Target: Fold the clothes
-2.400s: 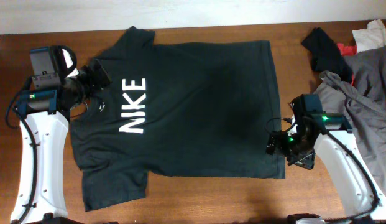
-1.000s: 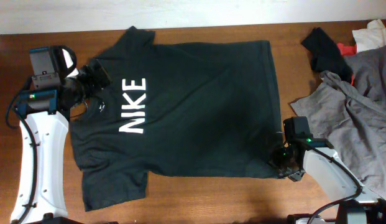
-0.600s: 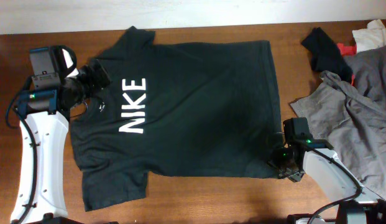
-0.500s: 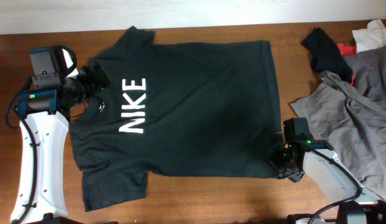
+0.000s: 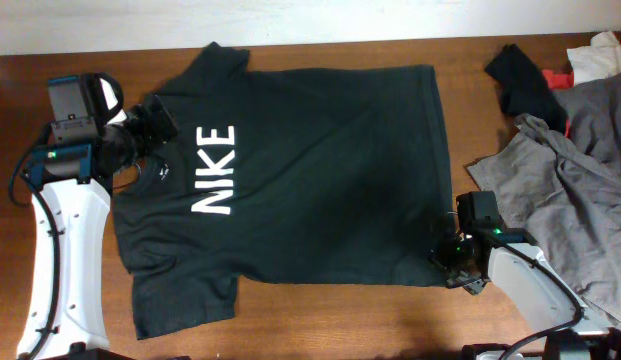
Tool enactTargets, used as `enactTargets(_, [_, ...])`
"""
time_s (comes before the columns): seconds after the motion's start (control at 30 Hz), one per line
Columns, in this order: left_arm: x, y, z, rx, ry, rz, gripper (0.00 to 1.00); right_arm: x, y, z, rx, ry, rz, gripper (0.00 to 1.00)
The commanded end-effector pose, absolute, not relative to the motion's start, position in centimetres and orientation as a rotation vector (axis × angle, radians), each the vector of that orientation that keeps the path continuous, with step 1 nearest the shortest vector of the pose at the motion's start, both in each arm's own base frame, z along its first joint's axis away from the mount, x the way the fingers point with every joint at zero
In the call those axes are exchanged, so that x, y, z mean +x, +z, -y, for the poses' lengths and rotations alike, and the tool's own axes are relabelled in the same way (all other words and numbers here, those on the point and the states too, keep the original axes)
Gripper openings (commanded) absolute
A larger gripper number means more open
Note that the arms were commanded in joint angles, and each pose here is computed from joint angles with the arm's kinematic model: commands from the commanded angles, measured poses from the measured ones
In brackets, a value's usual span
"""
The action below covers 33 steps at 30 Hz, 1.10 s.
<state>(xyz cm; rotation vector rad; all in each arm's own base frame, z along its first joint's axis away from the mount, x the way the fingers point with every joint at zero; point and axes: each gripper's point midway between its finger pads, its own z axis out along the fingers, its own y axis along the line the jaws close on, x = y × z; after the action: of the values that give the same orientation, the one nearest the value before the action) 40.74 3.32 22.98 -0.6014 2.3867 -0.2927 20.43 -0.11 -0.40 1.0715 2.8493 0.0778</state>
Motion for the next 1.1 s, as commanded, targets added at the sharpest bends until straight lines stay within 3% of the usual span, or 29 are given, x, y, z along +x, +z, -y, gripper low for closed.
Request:
enactTargets(0.0, [41.0, 23.6, -3.3, -0.584, -0.286, -2.375, 0.99, 18.3, -1.7, -0.4, 1.115, 0.064, -2.928, 0.71])
enactTargets(0.3, [41.0, 23.6, -3.3, -0.584, -0.286, -2.375, 0.99, 18.9, 1.5, 0.9, 1.113, -0.067, -2.954, 0.76])
enactTargets(0.5, [41.0, 23.6, -3.3, -0.584, -0.287, -2.375, 0.99, 18.1, 0.9, -0.2, 1.131, 0.017, -2.991, 0.70])
enactTargets(1.07, [41.0, 23.6, -3.3, -0.584, -0.287, -2.375, 0.99, 18.1, -0.8, -0.4, 1.197, 0.054, -2.931, 0.69])
